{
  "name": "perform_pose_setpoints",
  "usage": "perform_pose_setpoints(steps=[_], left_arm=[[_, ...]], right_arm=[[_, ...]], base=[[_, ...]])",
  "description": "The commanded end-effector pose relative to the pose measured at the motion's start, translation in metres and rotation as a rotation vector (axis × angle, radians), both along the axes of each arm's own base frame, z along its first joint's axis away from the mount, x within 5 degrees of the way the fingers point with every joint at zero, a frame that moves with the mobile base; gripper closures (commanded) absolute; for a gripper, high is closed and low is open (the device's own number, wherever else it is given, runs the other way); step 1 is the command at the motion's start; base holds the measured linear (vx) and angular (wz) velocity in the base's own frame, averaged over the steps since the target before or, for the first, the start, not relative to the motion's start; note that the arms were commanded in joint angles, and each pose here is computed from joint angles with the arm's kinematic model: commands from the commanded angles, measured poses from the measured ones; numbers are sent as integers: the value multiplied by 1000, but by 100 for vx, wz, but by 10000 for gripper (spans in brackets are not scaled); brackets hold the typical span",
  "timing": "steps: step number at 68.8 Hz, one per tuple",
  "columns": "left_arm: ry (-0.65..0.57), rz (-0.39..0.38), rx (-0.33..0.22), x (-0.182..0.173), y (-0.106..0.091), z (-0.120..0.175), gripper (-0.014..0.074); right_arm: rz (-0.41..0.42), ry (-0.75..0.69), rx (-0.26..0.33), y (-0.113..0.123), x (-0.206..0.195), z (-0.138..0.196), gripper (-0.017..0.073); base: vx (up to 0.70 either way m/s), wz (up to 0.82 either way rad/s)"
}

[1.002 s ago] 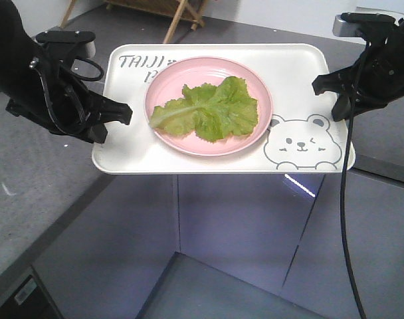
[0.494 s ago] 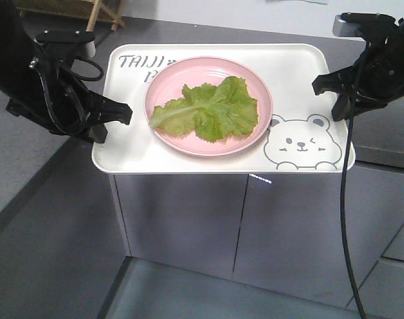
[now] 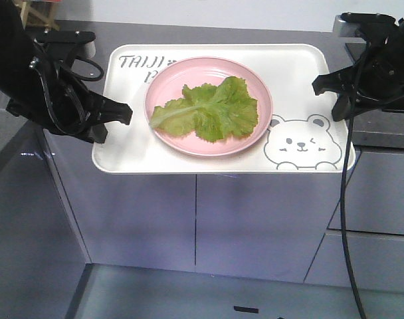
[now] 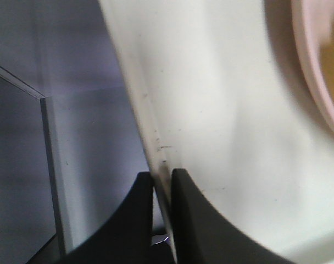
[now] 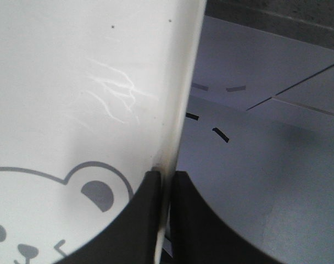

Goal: Transfer vegetables to tray and serve
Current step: 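Turn the base away from the counter while holding the tray, then drive the base along the grey cabinets carrying the tray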

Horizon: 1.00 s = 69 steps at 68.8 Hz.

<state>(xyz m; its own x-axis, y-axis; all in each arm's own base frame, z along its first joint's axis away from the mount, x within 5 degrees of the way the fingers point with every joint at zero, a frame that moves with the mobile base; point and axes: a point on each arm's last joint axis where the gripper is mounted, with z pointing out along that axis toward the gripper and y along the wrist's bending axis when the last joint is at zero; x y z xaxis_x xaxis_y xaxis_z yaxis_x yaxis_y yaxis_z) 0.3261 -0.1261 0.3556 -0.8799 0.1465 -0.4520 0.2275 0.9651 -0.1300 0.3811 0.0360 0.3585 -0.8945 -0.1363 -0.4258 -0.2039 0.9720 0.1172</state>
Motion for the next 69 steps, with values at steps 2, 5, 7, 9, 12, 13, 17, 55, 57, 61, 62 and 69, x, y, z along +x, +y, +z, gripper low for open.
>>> perform_pose_setpoints(steps=[2,5,7,9,12,13,17,55,57,61,62,69], left_arm=[[-136,-29,-78,-8,-4,32,599],[-136,-29,-78,-8,-4,32,599],[-136,-29,-78,-8,-4,32,599],[-136,-29,-78,-8,-4,32,599],[-136,-29,-78,-8,-4,32,599],[-136,-29,-78,-8,-4,32,599],[-136,-29,-78,-8,-4,32,599],[-136,-29,-78,-8,-4,32,599],[-136,-29,-78,-8,-4,32,599],[-136,-29,-78,-8,-4,32,599],[-136,-29,-78,-8,-4,32,599],[-136,-29,-78,-8,-4,32,599]], right_arm=[[45,-65,28,4,-16,28,565],[45,-65,28,4,-16,28,565],[45,-65,28,4,-16,28,565],[45,-65,28,4,-16,28,565],[45,-65,28,4,-16,28,565],[45,-65,28,4,-16,28,565],[45,-65,28,4,-16,28,565],[45,-65,28,4,-16,28,565],[45,-65,28,4,-16,28,565],[45,-65,28,4,-16,28,565],[45,-65,28,4,-16,28,565],[45,-65,28,4,-16,28,565]], base=[[-5,-26],[-5,-26],[-5,-25],[-5,-24],[-5,-23],[-5,-23],[-5,-22],[-4,-16],[-3,-12],[-3,-11],[-3,-11],[-3,-10]])
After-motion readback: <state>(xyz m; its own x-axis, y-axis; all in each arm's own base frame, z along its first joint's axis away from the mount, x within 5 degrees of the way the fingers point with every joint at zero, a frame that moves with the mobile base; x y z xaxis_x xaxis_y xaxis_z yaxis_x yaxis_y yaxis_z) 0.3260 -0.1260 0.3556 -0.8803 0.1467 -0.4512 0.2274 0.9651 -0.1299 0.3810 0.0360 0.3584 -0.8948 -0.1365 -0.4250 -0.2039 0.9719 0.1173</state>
